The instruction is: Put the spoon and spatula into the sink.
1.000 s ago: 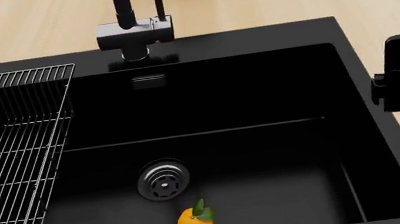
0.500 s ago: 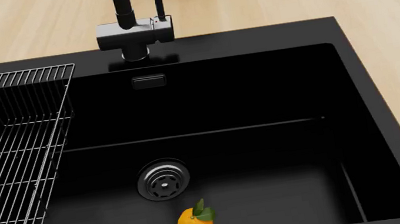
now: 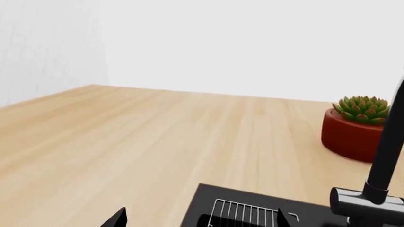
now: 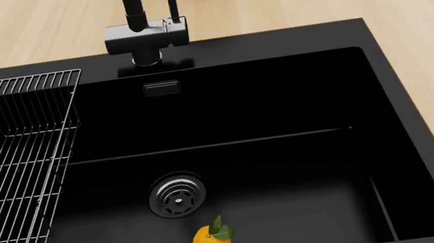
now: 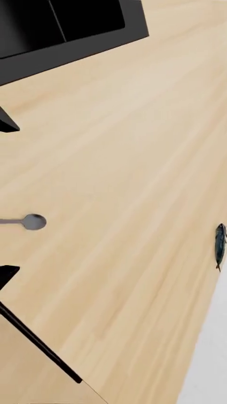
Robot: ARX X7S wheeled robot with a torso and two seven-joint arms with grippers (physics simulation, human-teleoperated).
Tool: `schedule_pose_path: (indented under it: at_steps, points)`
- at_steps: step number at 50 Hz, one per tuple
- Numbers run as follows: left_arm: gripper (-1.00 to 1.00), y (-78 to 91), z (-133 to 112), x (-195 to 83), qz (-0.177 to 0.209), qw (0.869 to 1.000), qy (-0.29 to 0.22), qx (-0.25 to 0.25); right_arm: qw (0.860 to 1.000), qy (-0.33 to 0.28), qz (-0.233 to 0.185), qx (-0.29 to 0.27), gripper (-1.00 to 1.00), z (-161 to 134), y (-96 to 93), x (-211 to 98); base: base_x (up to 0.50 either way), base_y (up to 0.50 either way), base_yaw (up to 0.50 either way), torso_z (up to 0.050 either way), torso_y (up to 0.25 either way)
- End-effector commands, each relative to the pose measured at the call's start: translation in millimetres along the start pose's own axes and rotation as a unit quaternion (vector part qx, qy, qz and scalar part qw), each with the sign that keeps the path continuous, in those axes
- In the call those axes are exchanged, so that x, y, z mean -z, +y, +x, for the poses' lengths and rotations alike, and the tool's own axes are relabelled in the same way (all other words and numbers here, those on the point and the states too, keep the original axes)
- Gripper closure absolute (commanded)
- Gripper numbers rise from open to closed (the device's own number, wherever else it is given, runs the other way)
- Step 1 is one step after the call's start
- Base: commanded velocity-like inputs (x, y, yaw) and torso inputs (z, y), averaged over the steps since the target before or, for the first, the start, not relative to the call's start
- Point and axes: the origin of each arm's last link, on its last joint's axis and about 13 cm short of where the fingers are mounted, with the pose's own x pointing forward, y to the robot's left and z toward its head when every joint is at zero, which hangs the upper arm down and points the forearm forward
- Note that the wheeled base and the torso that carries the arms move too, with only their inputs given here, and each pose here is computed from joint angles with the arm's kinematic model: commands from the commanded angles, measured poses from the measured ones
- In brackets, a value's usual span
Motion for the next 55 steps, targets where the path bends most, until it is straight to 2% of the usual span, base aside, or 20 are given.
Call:
schedule_pose_path:
  at_steps: [1,20,40,55]
  points:
    - [-1.0,-1.6,2,4,-0.002,1.0,0.005,0.004,1.0,0.019,0.0,0.001,-1.0,7,4.2,7,0.0,0.0,0.0,0.0,0.0]
    - [-1.0,-0.1,3,10,-0.004,1.0,0.011,0.001,0.999,0.03,-0.01,0.02,-1.0,34,9.5,11,0.0,0.0,0.0,0.0,0.0]
    - [-1.0,0.3,2,11,-0.006,1.0,0.013,0.002,0.998,0.037,-0.004,0.051,-1.0,47,-3.3,18,0.0,0.0,0.0,0.0,0.0]
    - [-1.0,0.3,1,11,-0.004,1.0,0.013,0.0,0.997,0.062,-0.009,0.053,-1.0,53,-3.6,33,0.0,0.0,0.0,0.0,0.0]
